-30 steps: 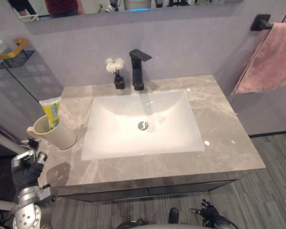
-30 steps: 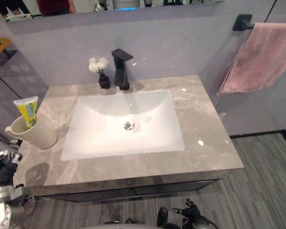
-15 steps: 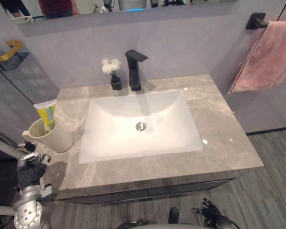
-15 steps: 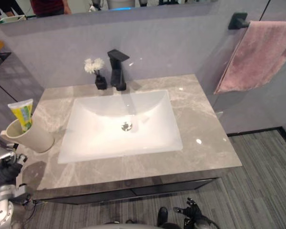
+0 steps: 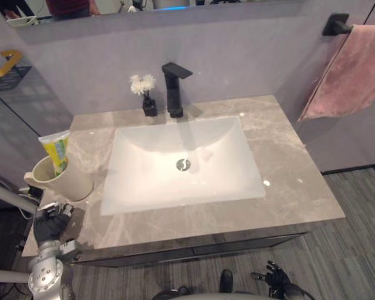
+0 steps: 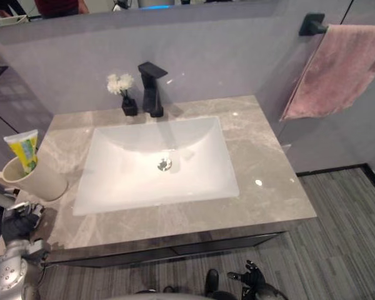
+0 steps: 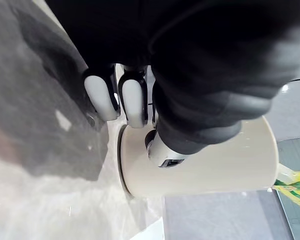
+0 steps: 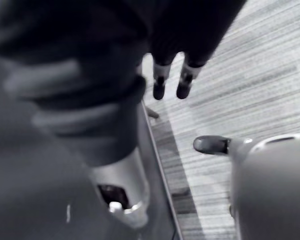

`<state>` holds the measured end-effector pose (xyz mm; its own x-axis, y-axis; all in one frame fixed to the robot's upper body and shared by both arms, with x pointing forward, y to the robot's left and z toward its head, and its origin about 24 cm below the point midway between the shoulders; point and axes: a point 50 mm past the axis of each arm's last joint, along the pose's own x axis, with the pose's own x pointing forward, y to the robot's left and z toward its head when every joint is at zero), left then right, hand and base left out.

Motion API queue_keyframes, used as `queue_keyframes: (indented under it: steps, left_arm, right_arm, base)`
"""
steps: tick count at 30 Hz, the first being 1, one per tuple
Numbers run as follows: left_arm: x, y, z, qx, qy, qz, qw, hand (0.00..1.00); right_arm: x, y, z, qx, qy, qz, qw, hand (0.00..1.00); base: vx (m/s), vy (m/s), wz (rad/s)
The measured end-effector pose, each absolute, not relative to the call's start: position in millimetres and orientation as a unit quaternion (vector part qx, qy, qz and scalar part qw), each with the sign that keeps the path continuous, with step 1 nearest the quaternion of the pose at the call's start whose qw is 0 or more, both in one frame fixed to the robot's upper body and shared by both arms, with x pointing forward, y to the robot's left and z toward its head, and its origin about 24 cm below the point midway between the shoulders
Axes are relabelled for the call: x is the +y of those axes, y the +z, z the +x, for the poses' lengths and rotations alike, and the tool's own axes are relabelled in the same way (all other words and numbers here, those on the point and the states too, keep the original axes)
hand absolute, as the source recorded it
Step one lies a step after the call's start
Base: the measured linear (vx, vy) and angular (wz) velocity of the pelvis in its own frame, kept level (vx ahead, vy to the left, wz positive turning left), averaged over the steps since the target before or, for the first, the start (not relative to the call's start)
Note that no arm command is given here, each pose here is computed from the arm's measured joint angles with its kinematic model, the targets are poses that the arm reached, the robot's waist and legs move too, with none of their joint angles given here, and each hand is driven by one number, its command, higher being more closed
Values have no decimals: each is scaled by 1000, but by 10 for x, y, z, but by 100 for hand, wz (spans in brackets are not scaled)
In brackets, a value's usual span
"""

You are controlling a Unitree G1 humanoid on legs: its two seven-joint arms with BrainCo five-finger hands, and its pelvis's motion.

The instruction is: Organize washtable

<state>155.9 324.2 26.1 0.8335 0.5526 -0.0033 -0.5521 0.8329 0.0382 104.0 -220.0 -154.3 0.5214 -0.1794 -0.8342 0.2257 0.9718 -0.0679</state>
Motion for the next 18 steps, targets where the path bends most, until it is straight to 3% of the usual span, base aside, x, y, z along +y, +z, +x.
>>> queue_keyframes:
  steps: [18]
  left_arm:
    - [3242,289,1700,-6,307,25,951,100]
  right_arm:
    - [-2203,-1528,1043,469,-116,24,875,0]
  base:
    - [-2,-2,-1]
